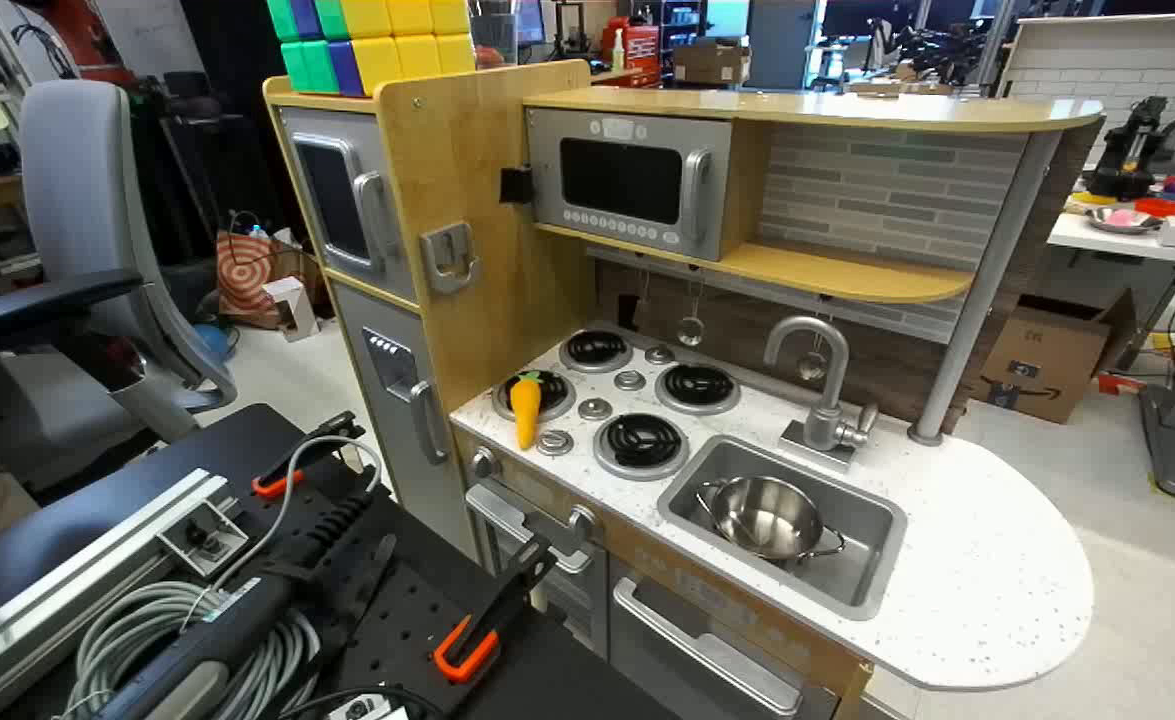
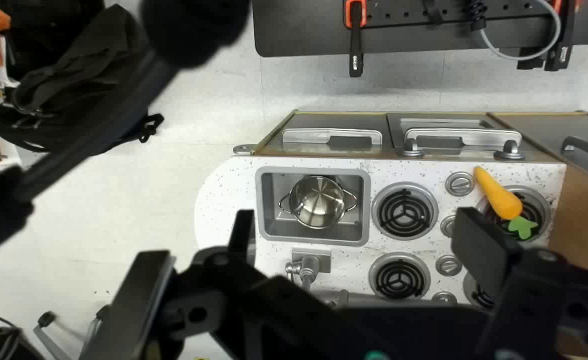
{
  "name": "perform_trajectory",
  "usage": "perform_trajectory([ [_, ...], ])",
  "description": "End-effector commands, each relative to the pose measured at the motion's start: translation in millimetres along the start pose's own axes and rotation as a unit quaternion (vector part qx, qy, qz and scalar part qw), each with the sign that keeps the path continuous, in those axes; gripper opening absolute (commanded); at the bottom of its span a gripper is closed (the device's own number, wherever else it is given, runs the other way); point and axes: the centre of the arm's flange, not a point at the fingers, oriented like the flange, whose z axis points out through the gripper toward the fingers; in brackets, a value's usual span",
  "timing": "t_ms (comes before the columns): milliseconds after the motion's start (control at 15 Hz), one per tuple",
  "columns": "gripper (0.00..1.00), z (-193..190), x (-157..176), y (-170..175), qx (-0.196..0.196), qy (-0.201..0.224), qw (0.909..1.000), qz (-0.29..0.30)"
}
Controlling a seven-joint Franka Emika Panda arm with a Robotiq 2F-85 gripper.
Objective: Put the carrot plush toy in the pot in the sink
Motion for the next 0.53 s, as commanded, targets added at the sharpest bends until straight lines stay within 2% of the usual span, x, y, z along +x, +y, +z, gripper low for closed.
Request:
perform_trajectory([
  [0, 1.0, 0, 0, 0, 0.0, 0.0, 1.0, 0.0],
  [333, 1.0, 0, 0, 0, 0.0, 0.0, 1.0, 0.0],
  [400, 1.0, 13, 5, -6, 0.006, -0.003, 1.0, -0.006],
  [467, 1.0, 30, 10, -15, -0.003, 0.0, 0.9999, 0.013],
])
